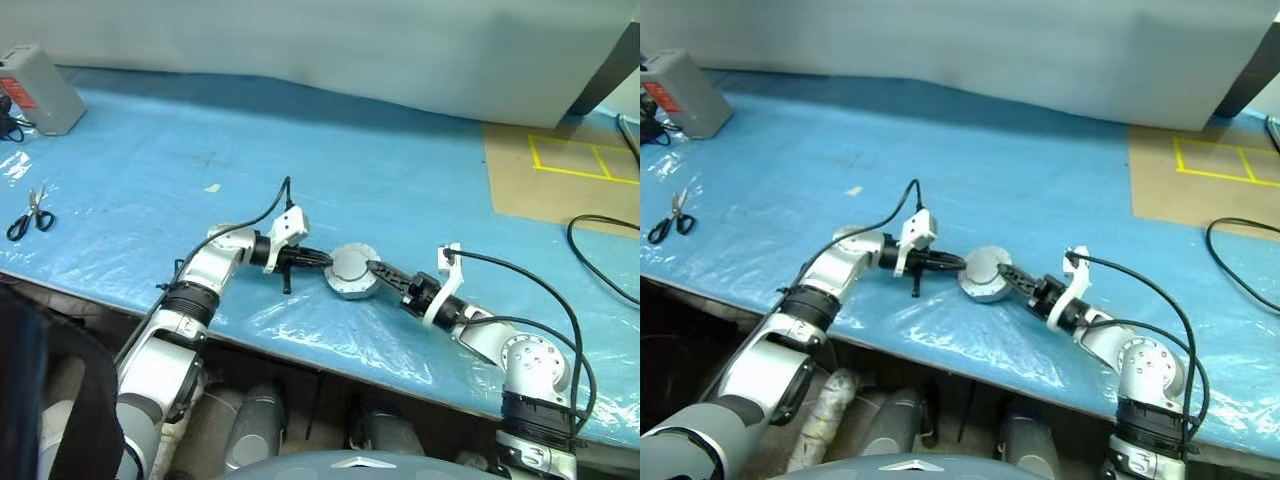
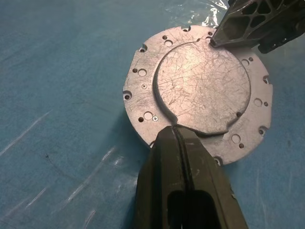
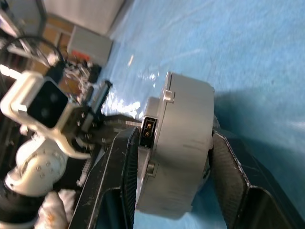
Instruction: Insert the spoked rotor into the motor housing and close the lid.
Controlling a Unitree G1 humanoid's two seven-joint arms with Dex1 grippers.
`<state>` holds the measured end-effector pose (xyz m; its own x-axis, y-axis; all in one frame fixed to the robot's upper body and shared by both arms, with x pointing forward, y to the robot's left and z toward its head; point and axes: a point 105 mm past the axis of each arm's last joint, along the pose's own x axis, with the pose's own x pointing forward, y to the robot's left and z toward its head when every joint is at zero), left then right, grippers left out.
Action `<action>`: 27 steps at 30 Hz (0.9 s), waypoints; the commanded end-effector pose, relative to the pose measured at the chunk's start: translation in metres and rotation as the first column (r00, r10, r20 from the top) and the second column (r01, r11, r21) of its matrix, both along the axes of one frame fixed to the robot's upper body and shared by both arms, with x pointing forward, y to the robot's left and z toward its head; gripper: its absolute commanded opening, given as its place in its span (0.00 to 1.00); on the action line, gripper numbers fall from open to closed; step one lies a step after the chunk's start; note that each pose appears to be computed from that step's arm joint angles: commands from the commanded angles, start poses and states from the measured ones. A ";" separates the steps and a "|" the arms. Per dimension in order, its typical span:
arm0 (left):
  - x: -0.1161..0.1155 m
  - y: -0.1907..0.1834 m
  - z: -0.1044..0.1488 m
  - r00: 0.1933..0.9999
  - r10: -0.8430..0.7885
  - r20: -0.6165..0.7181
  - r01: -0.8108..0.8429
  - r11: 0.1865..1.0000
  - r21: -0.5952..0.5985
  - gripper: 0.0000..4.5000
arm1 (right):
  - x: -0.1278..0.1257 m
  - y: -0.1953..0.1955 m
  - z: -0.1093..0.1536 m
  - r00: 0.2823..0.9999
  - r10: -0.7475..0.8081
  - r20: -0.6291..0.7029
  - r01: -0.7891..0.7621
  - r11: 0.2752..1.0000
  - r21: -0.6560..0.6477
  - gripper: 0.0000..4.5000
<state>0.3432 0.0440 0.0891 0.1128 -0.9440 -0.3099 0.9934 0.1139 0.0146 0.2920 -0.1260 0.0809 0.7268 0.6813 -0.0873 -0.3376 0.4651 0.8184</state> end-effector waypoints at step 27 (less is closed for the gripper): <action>0.046 0.106 0.127 0.891 0.433 -0.136 -0.448 0.794 -0.411 0.00 | 0.013 0.031 0.005 0.999 0.040 0.009 -0.041 0.998 0.049 0.01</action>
